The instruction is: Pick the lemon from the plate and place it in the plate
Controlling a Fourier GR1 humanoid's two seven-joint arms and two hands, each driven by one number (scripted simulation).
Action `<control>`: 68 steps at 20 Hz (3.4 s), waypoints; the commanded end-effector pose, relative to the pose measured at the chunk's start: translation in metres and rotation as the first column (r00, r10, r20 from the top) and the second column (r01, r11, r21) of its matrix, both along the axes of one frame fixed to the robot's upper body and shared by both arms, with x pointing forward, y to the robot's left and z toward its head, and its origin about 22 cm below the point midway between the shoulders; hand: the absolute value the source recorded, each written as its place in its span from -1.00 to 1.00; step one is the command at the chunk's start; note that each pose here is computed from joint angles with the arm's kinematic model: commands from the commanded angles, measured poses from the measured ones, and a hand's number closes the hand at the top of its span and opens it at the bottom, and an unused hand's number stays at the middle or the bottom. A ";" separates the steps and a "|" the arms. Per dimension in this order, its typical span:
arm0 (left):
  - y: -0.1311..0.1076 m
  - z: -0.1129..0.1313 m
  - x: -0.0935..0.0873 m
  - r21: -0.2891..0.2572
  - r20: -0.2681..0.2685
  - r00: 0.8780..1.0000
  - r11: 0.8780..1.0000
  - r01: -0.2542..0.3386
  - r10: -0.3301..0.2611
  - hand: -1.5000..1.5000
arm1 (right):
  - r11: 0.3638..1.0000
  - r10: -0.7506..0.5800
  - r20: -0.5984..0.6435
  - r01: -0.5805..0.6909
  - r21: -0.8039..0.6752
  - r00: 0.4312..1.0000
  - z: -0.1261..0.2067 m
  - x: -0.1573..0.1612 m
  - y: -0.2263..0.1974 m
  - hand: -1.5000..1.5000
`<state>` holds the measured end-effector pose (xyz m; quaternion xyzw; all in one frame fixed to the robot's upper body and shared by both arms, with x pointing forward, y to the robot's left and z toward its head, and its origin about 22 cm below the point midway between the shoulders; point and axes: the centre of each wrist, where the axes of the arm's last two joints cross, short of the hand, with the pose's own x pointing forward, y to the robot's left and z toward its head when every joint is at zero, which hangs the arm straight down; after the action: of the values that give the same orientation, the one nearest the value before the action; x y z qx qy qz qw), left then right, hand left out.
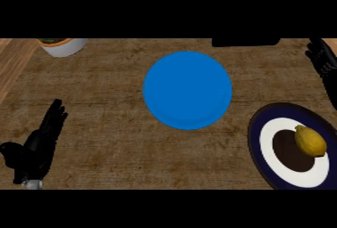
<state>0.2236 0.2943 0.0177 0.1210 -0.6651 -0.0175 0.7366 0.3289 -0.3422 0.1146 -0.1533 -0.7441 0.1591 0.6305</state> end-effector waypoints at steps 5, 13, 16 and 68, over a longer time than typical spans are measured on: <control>0.004 0.006 0.011 0.066 0.077 0.994 0.995 0.072 -0.077 0.00 | 0.832 -0.028 -0.278 0.176 0.525 0.960 -0.034 0.013 0.011 1.00; 0.002 -0.023 0.029 -0.010 0.034 0.993 0.993 0.117 -0.117 0.00 | 0.799 -0.484 -0.163 0.510 0.317 0.860 -0.080 -0.029 0.029 -1.00; 0.007 -0.036 0.034 -0.005 0.045 0.991 0.992 0.125 -0.125 0.00 | 0.823 -0.473 -0.122 0.487 0.292 0.872 -0.081 -0.056 0.048 -1.00; 0.013 -0.047 0.034 -0.020 0.027 0.989 0.989 0.145 -0.144 0.00 | 0.864 -0.496 -0.722 0.188 -0.467 0.483 -0.063 -0.081 -0.033 -1.00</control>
<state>0.2554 0.3019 -0.0222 0.0685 -0.6848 -0.0642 0.7226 0.2578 -0.3739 0.0587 -0.3095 -0.2799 0.2054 0.8853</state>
